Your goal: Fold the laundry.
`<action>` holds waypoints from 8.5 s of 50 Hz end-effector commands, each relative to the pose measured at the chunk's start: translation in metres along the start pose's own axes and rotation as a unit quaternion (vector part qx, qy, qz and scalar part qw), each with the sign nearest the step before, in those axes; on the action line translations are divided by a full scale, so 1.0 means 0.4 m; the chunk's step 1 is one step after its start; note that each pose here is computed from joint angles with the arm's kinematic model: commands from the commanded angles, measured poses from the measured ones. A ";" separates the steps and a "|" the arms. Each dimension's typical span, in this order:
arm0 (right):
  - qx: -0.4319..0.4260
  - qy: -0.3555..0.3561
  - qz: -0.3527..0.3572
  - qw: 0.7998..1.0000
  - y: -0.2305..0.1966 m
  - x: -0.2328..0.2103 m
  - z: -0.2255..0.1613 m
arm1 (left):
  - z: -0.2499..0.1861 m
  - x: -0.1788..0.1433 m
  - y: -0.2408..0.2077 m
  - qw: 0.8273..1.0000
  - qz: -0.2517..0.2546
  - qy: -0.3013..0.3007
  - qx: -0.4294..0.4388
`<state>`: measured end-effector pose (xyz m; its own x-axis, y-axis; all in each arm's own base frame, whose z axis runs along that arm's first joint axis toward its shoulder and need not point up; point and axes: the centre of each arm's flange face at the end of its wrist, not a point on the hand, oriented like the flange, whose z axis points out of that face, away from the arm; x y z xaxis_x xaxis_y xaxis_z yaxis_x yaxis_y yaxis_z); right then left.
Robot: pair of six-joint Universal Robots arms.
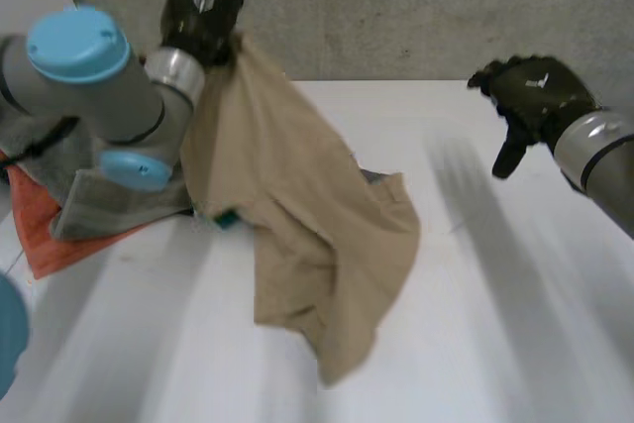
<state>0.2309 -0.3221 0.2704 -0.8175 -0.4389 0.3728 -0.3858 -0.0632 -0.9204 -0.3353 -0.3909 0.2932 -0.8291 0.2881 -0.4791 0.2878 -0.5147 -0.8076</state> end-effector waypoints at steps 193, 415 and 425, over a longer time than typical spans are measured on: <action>-0.117 -0.148 0.000 0.982 0.230 -0.152 -0.013 | -0.439 0.185 -0.111 0.968 -0.020 0.155 -0.198; -0.309 -0.260 -0.181 0.897 0.183 -0.171 -0.255 | -0.685 0.180 -0.088 0.899 0.007 0.219 -0.380; -0.342 -0.281 -0.182 0.878 0.222 -0.165 -0.321 | -0.768 0.197 -0.128 0.860 0.009 0.280 -0.427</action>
<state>0.2046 -0.1901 0.1830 -0.3139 -0.8832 0.3485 -0.8995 0.1591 -0.4069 -0.2692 -0.1119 0.1920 -0.5666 0.7058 -0.4252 0.7138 0.1627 -0.6811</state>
